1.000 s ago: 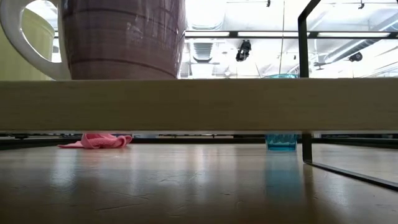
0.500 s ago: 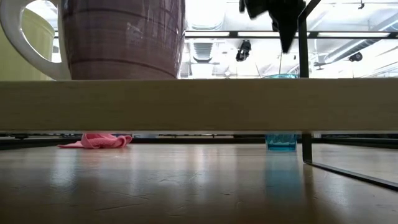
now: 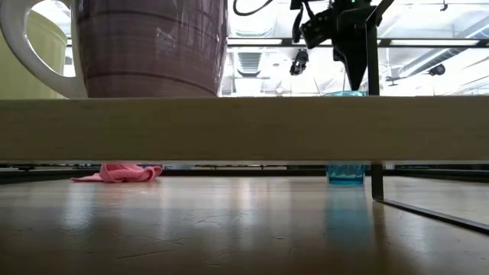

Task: Stack small to large cups/mugs on shelf
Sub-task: Put the blue cup on the shelf

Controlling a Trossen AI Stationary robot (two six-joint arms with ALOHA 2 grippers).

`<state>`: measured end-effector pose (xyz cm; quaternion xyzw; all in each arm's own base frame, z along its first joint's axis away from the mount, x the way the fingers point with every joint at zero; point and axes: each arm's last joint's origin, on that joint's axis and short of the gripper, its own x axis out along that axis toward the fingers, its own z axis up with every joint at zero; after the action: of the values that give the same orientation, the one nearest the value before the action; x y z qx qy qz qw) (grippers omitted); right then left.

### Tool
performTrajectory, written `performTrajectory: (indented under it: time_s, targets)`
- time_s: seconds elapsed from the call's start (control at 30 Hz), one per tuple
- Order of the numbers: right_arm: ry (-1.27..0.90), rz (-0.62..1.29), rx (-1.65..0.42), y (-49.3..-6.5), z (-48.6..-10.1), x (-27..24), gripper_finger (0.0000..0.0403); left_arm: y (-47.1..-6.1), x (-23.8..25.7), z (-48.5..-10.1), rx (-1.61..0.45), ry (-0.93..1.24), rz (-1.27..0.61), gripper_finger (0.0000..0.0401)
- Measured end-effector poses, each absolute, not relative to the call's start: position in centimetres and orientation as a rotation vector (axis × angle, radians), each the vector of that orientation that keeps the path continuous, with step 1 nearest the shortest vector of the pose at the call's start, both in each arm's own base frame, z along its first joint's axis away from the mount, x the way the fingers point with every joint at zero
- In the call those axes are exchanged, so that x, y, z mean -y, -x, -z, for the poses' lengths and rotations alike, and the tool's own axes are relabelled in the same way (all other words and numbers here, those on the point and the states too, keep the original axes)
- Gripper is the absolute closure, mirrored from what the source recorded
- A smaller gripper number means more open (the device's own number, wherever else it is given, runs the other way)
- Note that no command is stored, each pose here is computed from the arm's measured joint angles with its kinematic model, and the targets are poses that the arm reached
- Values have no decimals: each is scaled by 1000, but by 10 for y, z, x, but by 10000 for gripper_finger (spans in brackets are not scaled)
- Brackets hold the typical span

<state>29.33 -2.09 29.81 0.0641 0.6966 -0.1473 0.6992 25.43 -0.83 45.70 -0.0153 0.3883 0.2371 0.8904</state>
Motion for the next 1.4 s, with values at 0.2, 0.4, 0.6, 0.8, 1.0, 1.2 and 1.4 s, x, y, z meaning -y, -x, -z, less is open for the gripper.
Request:
performTrajectory:
  time_s: [0.2,0.4,0.6,0.8,1.0,1.2,1.4]
  targets:
    - [-127,279,-1501,-300,-297,21,339,-255,6,-457,-807,34,-500,319]
    - [-160,267,-1500,-301,-289,27,339,-256,5,-456,-811,35,-507,319]
    - [-167,276,-1522,-299,-280,32,340,-257,5,-455,-812,34,-508,319]
    - [-166,275,-1515,-299,-279,32,363,-257,5,-455,-812,34,-509,319]
    - [-162,268,-1478,-302,-290,30,392,-257,5,-455,-812,34,-509,319]
    - [-147,244,-1415,-303,-326,23,393,-257,5,-455,-812,33,-509,319]
    - [-123,196,-1220,-306,-380,10,393,-257,5,-455,-813,33,-509,319]
